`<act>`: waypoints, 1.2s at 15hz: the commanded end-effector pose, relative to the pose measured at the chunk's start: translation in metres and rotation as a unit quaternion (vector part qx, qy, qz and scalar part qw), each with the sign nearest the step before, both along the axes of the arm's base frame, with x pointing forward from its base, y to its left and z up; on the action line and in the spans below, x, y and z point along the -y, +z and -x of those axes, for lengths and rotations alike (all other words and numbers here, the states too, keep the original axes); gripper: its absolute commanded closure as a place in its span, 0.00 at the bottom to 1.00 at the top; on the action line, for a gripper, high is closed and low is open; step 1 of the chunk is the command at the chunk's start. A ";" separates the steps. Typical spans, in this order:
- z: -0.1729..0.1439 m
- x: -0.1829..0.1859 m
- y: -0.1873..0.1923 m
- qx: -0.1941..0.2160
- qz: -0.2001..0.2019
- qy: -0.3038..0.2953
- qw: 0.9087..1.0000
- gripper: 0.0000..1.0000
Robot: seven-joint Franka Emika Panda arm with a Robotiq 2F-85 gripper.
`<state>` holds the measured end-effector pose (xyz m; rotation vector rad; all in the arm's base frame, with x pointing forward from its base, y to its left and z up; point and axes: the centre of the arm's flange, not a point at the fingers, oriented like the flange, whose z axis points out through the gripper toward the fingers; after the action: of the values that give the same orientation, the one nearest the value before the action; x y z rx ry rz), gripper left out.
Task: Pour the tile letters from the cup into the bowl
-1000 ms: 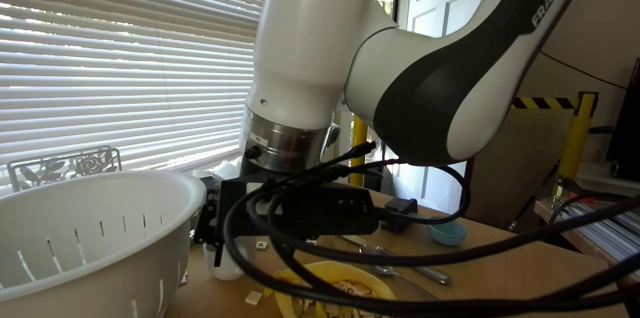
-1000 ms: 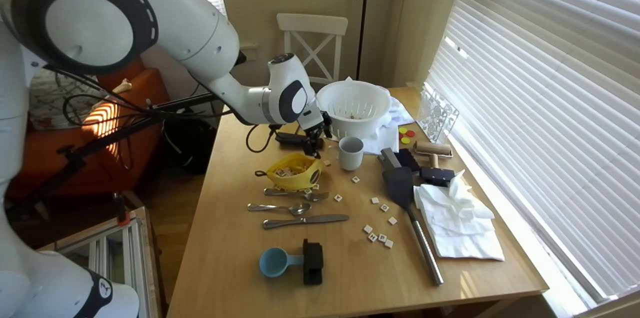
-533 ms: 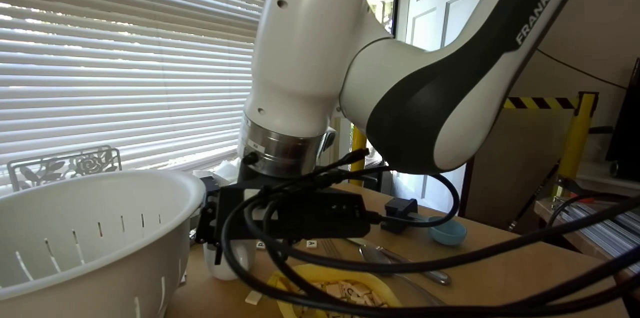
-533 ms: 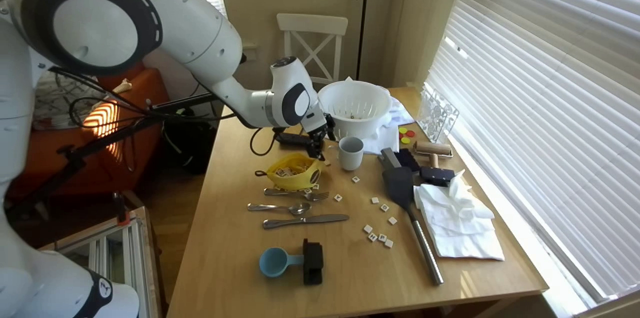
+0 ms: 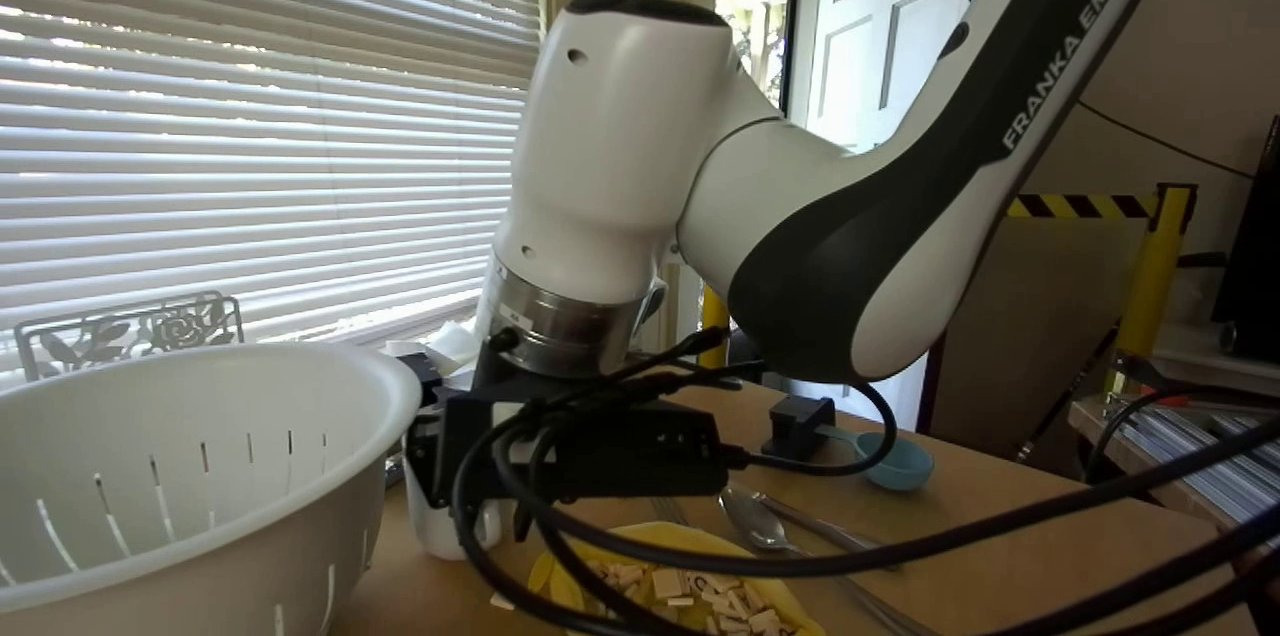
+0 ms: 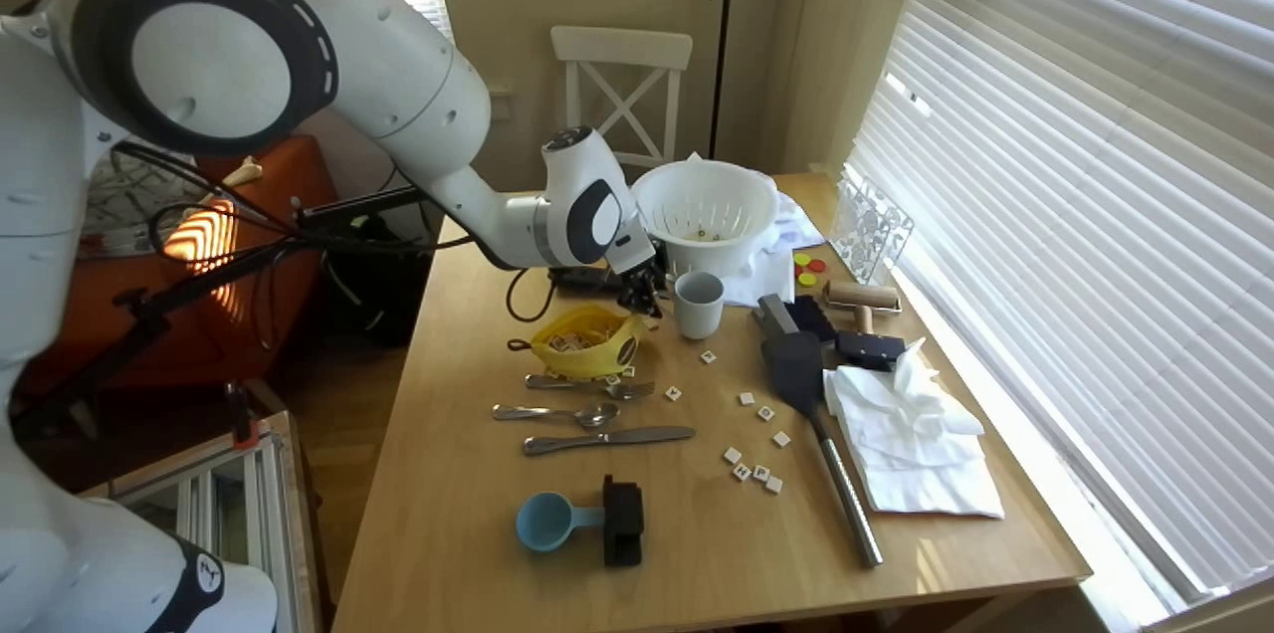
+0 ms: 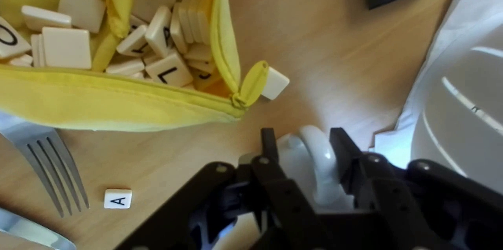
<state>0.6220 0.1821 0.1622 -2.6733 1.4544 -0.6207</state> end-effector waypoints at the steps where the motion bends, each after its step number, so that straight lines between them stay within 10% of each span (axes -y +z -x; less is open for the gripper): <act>1: -0.008 -0.005 -0.005 0.023 0.002 0.012 1.000 0.80; 7: -0.007 -0.002 -0.003 0.024 0.027 0.031 0.999 0.74; 12: -0.002 -0.001 0.005 -0.005 0.025 0.046 0.999 1.00; 18: 0.008 0.003 0.036 -0.049 -0.009 0.036 0.998 0.96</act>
<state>0.6227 0.1837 0.1692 -2.7609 1.3691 -0.5853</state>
